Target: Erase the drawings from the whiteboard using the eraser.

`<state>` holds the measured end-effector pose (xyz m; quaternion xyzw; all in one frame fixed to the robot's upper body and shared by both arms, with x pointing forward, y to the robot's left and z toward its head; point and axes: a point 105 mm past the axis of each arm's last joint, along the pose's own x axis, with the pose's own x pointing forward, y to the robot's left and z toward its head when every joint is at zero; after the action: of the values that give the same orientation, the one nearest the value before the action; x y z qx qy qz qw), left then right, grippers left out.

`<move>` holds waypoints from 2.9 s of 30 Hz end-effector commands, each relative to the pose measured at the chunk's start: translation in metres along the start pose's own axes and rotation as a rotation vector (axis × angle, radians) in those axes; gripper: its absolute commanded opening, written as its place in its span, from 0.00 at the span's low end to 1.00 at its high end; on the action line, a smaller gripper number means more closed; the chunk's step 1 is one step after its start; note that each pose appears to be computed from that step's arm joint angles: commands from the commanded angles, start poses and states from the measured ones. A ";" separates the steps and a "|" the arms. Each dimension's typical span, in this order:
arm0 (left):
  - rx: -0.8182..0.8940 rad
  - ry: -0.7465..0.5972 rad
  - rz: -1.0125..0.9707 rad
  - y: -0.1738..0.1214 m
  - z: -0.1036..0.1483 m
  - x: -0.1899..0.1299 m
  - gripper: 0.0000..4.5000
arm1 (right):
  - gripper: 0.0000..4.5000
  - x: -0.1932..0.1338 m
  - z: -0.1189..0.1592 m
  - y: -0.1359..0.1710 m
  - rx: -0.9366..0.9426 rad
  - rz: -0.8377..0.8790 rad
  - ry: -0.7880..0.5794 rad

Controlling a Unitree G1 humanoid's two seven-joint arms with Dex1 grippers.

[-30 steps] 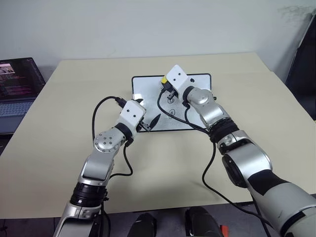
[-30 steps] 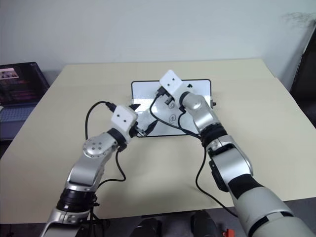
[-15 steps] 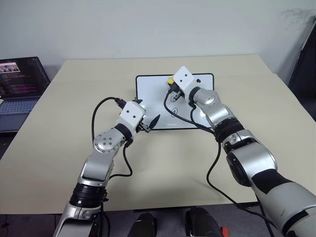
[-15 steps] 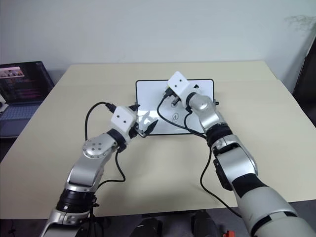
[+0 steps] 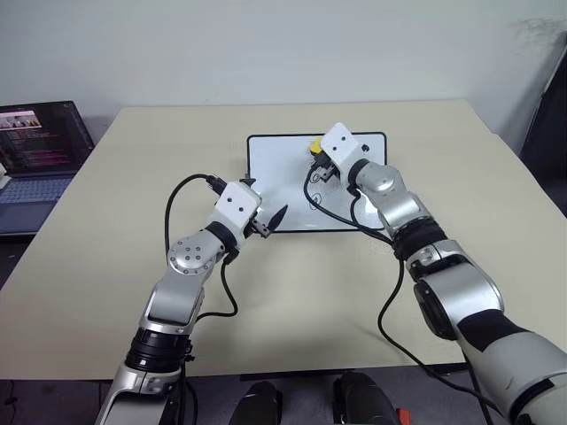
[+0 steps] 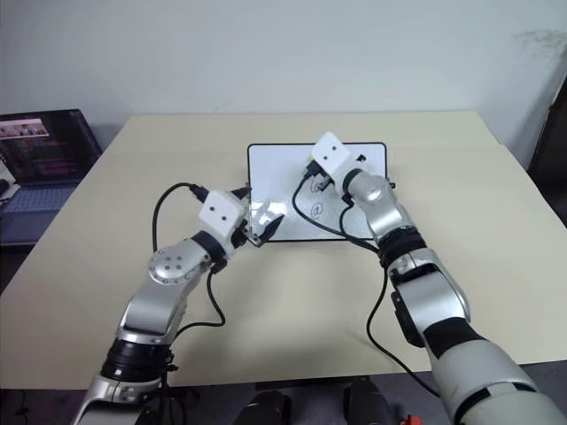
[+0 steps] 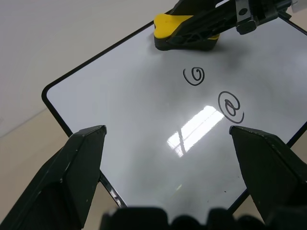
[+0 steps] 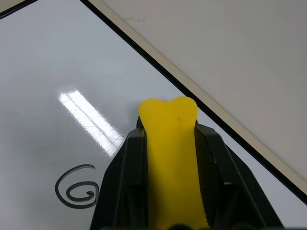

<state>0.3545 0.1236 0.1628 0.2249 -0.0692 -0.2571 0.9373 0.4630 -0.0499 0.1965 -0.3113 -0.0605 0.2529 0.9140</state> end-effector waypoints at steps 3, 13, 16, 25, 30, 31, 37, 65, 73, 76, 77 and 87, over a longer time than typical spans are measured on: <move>0.031 -0.043 0.011 0.005 0.013 0.000 1.00 | 0.22 -0.015 -0.047 -0.006 0.020 -0.014 0.151; 0.033 -0.048 -0.004 0.002 0.014 0.002 1.00 | 0.22 -0.028 -0.062 -0.009 0.023 -0.024 0.183; 0.036 -0.051 -0.009 0.002 0.015 0.003 1.00 | 0.22 -0.027 -0.058 -0.009 0.027 -0.029 0.175; 0.042 -0.051 -0.012 0.003 0.015 0.000 1.00 | 0.22 -0.034 -0.024 -0.015 0.068 -0.030 0.086; 0.039 -0.054 -0.015 0.002 0.016 -0.001 1.00 | 0.22 -0.045 -0.007 -0.013 0.110 -0.014 0.054; 0.037 -0.058 -0.021 0.001 0.017 -0.001 1.00 | 0.22 -0.048 -0.003 -0.011 0.115 -0.002 0.050; -0.014 -0.078 -0.105 -0.012 0.019 -0.007 1.00 | 0.22 -0.065 0.006 0.002 0.191 0.083 0.066; -0.065 -0.029 -0.143 -0.020 0.005 -0.025 1.00 | 0.22 -0.053 0.040 0.006 0.250 0.049 -0.019; -0.066 -0.031 -0.143 -0.022 0.005 -0.024 1.00 | 0.22 -0.057 0.026 0.005 0.199 0.057 0.039; -0.065 -0.034 -0.145 -0.022 0.006 -0.024 1.00 | 0.22 -0.063 0.006 0.008 0.206 0.068 0.106; -0.065 -0.034 -0.145 -0.022 0.007 -0.024 1.00 | 0.22 -0.065 0.002 0.008 0.209 0.070 0.117; -0.064 -0.038 -0.153 -0.022 0.008 -0.022 1.00 | 0.22 -0.065 0.003 0.008 0.228 0.060 0.121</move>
<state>0.3250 0.1184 0.1446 0.1875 -0.0314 -0.3327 0.9237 0.4045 -0.0815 0.1730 -0.2213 0.0743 0.2624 0.9363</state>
